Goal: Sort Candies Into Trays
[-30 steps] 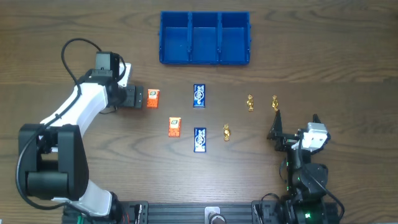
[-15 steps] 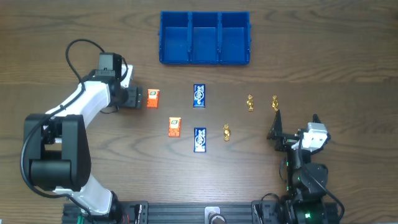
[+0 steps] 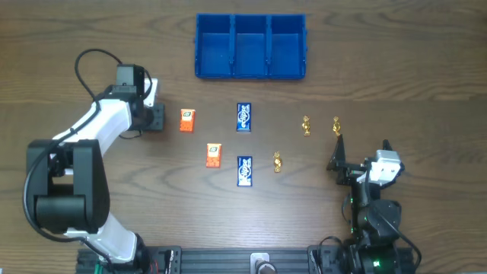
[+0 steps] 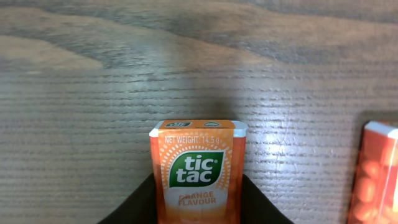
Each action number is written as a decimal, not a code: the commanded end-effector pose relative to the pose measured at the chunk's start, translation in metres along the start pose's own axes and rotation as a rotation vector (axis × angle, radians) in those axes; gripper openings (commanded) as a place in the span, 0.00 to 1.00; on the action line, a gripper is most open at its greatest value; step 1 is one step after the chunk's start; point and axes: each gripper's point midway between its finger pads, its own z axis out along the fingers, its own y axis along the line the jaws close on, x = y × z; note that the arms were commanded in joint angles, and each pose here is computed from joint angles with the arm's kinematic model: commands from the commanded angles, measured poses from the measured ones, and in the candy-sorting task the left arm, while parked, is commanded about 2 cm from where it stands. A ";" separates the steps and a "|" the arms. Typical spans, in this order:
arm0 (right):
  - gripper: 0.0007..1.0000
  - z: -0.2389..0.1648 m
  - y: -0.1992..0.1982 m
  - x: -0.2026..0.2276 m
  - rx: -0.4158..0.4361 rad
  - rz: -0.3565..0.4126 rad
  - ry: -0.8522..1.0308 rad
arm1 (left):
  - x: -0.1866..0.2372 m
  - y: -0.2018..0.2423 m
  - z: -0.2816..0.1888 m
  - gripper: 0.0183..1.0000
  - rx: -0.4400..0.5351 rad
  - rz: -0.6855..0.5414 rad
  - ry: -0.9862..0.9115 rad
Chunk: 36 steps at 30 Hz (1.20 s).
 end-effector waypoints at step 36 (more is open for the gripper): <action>1.00 0.000 -0.003 0.000 0.014 -0.013 -0.002 | -0.224 -0.162 -0.093 0.26 0.030 -0.016 -0.307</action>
